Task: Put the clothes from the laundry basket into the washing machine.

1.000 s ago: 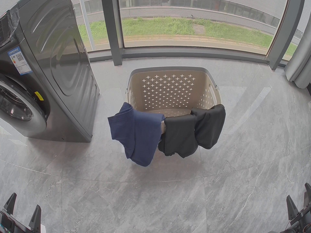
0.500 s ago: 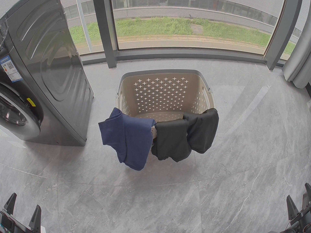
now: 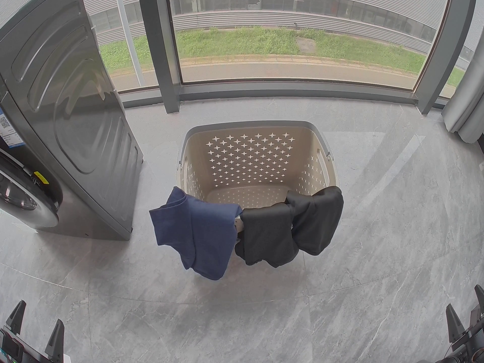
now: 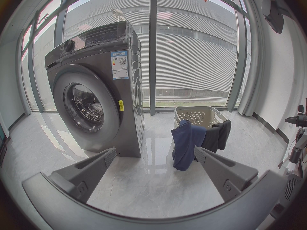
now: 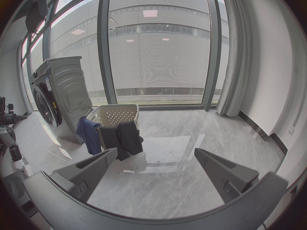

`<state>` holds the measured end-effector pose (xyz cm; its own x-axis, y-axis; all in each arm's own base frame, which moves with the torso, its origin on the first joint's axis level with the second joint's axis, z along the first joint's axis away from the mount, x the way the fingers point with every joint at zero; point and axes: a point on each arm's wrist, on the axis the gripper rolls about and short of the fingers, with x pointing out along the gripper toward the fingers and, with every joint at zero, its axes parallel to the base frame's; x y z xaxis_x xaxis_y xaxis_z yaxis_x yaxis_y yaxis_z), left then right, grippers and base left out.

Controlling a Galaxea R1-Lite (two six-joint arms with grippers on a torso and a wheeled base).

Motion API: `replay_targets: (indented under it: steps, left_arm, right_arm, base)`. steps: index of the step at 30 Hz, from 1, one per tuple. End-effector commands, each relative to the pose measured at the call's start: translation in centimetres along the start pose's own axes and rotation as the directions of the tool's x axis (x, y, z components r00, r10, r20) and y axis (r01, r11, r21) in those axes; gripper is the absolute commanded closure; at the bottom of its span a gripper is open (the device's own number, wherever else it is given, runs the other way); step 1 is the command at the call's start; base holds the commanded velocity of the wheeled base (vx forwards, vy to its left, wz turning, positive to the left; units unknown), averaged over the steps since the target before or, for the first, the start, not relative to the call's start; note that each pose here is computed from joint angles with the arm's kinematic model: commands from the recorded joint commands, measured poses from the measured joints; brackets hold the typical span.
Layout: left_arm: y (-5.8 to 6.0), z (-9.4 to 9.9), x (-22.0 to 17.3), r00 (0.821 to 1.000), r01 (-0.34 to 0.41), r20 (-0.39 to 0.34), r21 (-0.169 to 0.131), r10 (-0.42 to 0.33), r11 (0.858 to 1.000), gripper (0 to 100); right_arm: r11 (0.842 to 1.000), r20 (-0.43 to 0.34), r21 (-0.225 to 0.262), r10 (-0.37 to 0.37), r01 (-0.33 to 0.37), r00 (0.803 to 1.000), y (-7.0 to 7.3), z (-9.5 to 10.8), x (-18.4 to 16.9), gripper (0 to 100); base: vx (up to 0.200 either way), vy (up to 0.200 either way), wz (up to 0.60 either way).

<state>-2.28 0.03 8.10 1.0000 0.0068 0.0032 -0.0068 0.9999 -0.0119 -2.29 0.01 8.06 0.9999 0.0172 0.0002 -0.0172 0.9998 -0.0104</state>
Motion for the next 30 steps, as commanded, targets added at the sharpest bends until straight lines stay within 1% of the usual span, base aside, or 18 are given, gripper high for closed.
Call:
replay_targets:
  steps: [1, 4, 10, 16, 22, 30]
  left_arm:
    - [0.01, -0.52, 0.01, 1.0, -0.001, -0.002, 0.0, 0.001, 1.0, 0]
    - [0.01, -0.52, 0.01, 1.0, -0.001, -0.002, -0.002, 0.001, 1.0, 0]
    - [0.0, -0.52, 0.01, 1.0, 0.001, -0.002, 0.0, -0.001, 1.0, 0]
    - [0.0, -0.52, 0.01, 1.0, 0.001, -0.002, 0.0, -0.001, 1.0, 0]
    - [0.01, -0.52, 0.01, 1.0, -0.001, -0.002, -0.002, 0.001, 1.0, 0]
    - [0.01, -0.52, 0.01, 1.0, -0.001, -0.002, -0.002, 0.001, 1.0, 0]
  right_arm:
    - [1.0, 0.0, 0.0, 0.0, 0.0, 1.0, 0.01, -0.49, 0.0, 0]
    - [1.0, 0.001, 0.0, 0.0, 0.0, 1.0, 0.01, -0.47, 0.0, 0]
    - [1.0, 0.0, 0.0, 0.0, 0.0, 1.0, 0.01, -0.49, 0.0, 0]
    - [1.0, 0.0, 0.0, 0.001, -0.001, 1.0, 0.0, -0.49, 0.0, 0]
    - [1.0, 0.001, 0.0, 0.001, -0.001, 1.0, 0.0, -0.47, 0.0, 0]
    - [1.0, 0.0, 0.0, 0.001, -0.001, 1.0, 0.0, -0.49, 0.0, 0]
  base:
    - [0.0, 0.0, 0.0]
    - [0.0, 0.0, 0.0]
    - [0.2, 0.0, 0.0]
    - [0.0, 0.0, 0.0]
    - [0.2, 0.0, 0.0]
    - [0.0, 0.0, 0.0]
